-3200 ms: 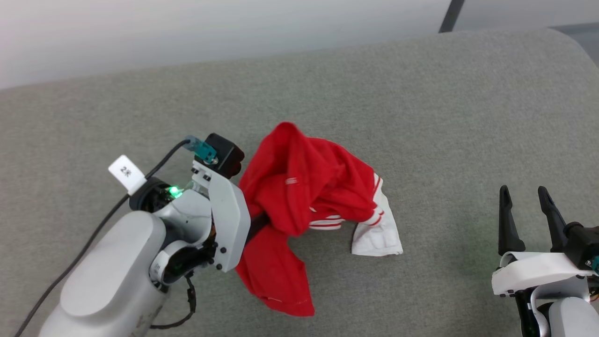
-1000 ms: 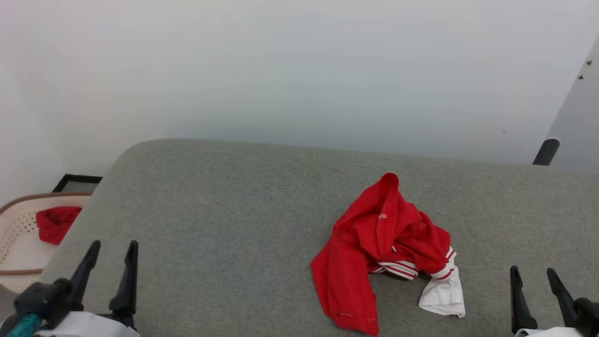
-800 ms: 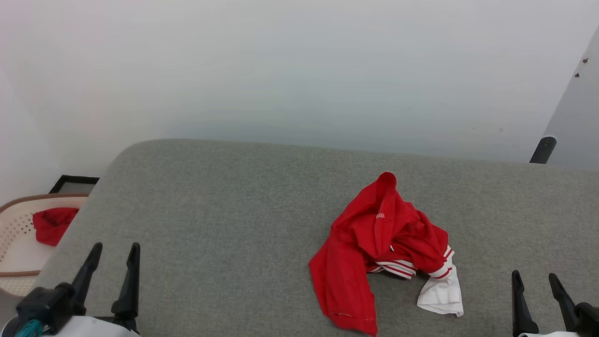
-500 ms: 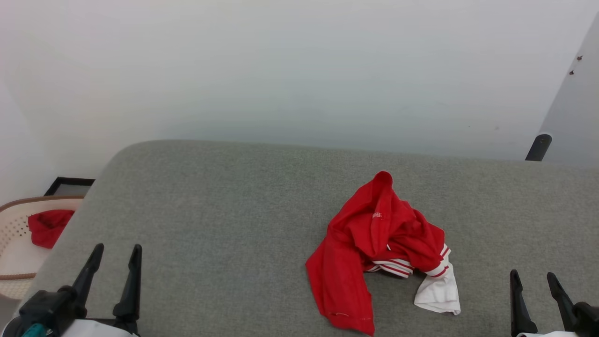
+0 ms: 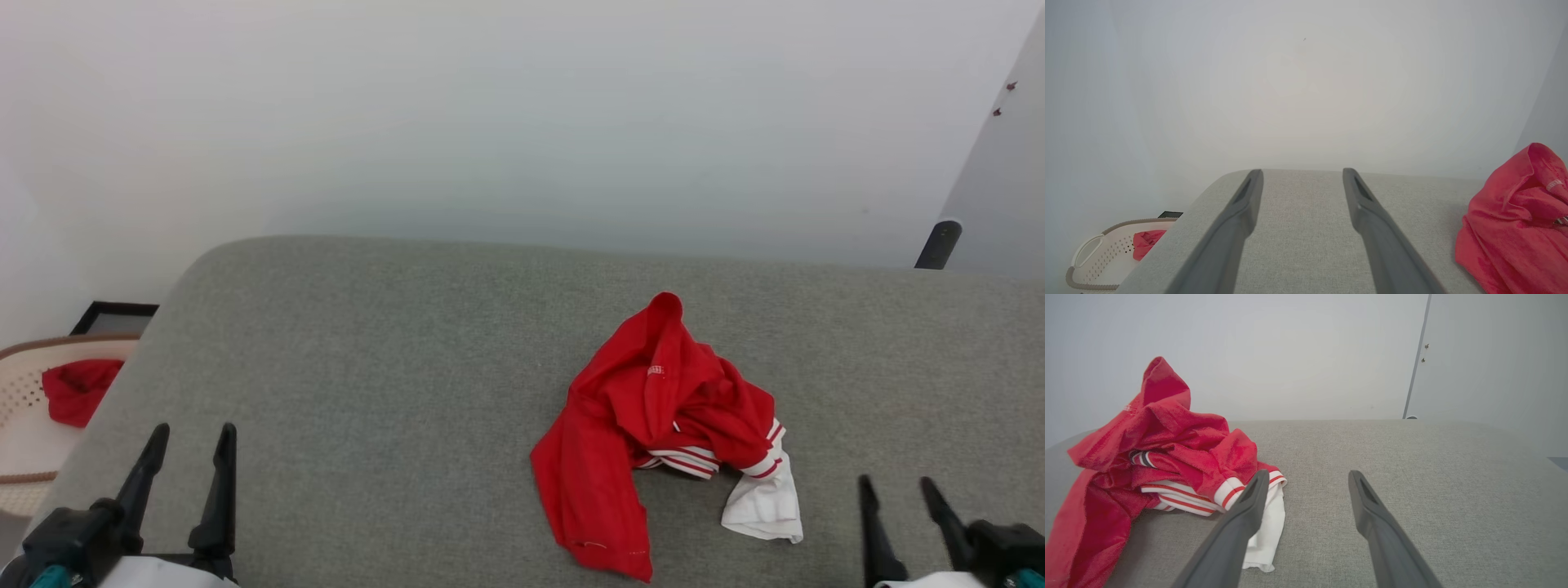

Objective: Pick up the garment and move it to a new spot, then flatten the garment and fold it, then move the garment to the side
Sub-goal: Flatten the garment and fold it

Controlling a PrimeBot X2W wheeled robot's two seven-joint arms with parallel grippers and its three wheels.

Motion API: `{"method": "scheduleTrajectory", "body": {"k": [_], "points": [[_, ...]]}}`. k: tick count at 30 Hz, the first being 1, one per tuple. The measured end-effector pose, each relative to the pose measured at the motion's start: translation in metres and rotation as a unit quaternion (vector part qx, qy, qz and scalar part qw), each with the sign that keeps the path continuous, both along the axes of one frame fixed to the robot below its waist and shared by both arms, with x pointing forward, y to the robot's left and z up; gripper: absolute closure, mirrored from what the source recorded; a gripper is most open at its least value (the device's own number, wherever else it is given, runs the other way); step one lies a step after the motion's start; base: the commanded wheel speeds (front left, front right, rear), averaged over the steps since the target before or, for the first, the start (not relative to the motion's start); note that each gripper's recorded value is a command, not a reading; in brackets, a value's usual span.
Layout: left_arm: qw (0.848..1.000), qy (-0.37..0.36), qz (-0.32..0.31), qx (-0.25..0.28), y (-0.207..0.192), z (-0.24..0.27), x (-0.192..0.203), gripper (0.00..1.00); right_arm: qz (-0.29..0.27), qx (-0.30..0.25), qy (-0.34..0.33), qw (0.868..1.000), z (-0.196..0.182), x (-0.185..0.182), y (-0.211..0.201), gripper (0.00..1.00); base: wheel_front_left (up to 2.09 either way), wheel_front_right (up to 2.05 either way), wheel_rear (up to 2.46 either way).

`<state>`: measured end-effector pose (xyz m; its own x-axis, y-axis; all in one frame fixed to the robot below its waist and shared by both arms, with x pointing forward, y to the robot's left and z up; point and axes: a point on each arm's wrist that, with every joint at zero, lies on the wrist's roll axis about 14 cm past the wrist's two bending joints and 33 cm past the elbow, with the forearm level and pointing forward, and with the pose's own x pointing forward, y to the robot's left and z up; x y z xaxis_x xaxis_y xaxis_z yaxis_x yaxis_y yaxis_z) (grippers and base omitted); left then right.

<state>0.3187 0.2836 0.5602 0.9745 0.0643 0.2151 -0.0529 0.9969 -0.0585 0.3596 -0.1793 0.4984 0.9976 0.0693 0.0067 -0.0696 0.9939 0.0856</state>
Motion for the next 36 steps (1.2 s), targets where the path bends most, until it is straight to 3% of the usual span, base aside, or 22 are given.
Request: {"method": "scheduleTrajectory", "body": {"k": [12,25,32,33,34,35,36], "points": [[1.0,0.015,0.008,0.008,0.005,-0.008,-0.001,0.0,0.069,-0.006,0.116,0.991,-0.033,0.016,0.035,0.0,0.0,0.0,0.0],[0.999,0.033,0.023,0.0,0.008,-0.019,0.012,0.0,0.104,-0.017,0.281,0.954,-0.097,0.028,0.056,0.0,0.0,0.0,0.0],[0.999,0.042,0.032,-0.002,0.013,-0.024,0.015,0.0,0.119,-0.021,0.332,0.935,-0.113,0.037,0.069,0.0,0.0,0.0,0.0],[0.999,0.043,0.033,-0.002,0.014,-0.025,0.015,0.0,0.12,-0.024,0.339,0.933,-0.114,0.038,0.069,0.5,0.0,0.0,0.0],[0.998,0.045,0.034,-0.003,0.014,-0.025,0.015,0.0,0.122,-0.028,0.345,0.93,-0.115,0.039,0.07,0.93,0.0,0.0,0.0],[0.998,0.046,0.034,-0.003,0.014,-0.026,0.016,0.0,0.124,-0.033,0.348,0.929,-0.115,0.041,0.071,1.0,0.0,0.0,0.0],[0.998,0.046,0.034,-0.003,0.014,-0.026,0.016,0.0,0.125,-0.037,0.351,0.927,-0.115,0.042,0.071,1.0,0.0,0.0,0.0]]}}
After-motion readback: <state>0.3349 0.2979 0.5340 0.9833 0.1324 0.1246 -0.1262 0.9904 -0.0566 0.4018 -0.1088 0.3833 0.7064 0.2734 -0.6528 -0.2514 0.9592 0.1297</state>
